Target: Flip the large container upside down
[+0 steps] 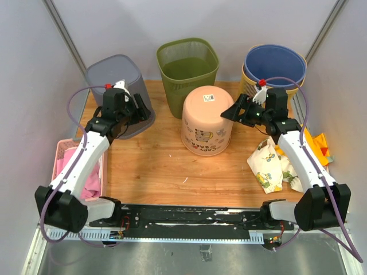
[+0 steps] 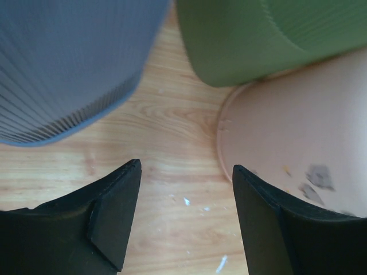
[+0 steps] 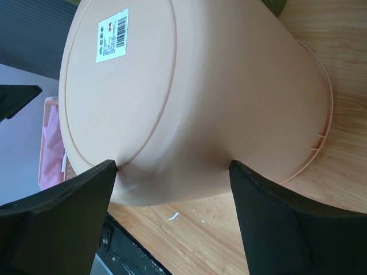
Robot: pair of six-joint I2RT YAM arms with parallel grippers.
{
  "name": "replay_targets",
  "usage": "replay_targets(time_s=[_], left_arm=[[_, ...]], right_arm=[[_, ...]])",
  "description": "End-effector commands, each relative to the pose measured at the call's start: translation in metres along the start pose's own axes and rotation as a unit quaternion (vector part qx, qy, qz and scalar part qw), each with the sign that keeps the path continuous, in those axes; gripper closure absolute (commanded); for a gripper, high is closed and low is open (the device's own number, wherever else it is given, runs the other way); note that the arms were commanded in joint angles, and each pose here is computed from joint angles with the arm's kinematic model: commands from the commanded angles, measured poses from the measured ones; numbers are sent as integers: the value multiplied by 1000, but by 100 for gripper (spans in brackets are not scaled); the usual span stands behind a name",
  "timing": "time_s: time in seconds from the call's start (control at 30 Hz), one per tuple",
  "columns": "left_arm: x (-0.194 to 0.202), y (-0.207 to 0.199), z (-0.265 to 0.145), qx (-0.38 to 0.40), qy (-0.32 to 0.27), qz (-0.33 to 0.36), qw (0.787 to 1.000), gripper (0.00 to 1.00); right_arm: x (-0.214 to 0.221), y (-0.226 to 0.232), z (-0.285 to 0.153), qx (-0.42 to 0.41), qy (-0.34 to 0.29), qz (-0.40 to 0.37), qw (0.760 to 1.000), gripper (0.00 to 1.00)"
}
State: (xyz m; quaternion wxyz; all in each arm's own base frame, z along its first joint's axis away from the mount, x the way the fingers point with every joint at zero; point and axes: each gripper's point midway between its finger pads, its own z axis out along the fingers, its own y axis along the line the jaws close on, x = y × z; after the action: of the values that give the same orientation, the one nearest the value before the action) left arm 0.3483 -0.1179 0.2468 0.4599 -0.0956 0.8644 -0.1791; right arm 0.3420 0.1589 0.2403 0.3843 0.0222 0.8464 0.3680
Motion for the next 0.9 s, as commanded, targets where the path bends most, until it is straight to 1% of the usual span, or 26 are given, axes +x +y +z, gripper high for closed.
replay_targets(time_s=[0.0, 0.1, 0.27, 0.43, 0.53, 0.63, 0.77, 0.83, 0.87], left_arm=[[-21, 32, 32, -23, -31, 6, 999, 32], [-35, 63, 55, -69, -43, 14, 997, 34], [-55, 110, 90, -118, -36, 12, 992, 34], [-78, 137, 101, -144, -49, 13, 988, 34], [-90, 149, 99, -167, -49, 24, 984, 34], [-102, 143, 90, -161, -51, 31, 985, 34], [-119, 107, 57, -101, -74, 29, 992, 30], [-128, 87, 34, -69, -91, 28, 993, 29], [-132, 77, 22, -52, -99, 28, 993, 28]], right_arm=[[12, 1, 4, -10, 14, 1, 1000, 19], [14, 3, 3, -15, 17, 1, 1000, 19], [18, 9, 5, -37, 20, 5, 999, 19], [34, 21, 14, -61, 43, 6, 997, 19], [53, 43, 25, -87, 69, -4, 994, 19], [73, 78, 38, -127, 97, -21, 987, 19], [93, 128, 46, -183, 140, -63, 971, 20], [91, 133, 39, -179, 151, -78, 969, 21], [85, 131, 36, -168, 141, -90, 972, 21]])
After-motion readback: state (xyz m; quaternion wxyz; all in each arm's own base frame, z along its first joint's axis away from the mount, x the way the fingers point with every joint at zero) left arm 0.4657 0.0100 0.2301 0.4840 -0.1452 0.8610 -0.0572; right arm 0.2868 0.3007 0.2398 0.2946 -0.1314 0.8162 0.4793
